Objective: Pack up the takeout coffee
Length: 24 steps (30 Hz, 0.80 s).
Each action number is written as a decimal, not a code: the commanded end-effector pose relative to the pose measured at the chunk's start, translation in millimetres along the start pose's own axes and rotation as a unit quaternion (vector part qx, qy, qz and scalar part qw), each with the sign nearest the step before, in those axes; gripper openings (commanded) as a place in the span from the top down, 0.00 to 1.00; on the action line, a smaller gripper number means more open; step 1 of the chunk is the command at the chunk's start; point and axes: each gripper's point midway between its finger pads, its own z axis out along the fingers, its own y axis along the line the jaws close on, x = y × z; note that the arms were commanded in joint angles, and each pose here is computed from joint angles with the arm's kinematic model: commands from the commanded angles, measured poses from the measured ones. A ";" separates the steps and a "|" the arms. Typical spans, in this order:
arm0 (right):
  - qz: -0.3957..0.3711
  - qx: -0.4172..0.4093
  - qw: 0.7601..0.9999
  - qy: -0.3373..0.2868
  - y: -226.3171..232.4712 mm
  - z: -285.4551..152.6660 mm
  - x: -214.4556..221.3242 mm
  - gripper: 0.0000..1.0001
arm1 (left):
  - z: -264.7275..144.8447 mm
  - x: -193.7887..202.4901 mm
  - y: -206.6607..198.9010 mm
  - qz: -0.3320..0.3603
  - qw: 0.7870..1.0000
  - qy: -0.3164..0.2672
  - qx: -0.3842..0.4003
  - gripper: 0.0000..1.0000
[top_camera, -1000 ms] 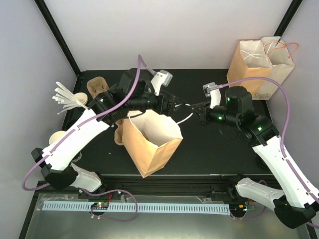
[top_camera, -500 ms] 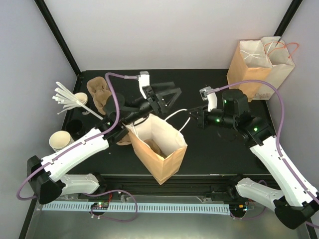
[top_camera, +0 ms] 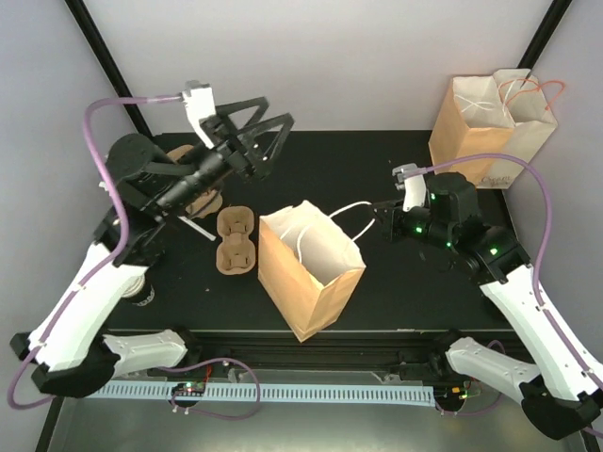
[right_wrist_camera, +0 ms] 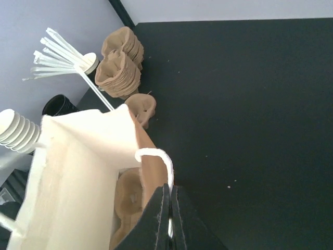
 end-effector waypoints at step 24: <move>-0.091 -0.087 0.992 0.001 47.1 -25.9 -30.6 0.99 | -89.9 228.3 133.6 0.042 0.837 0.520 -0.166 0.04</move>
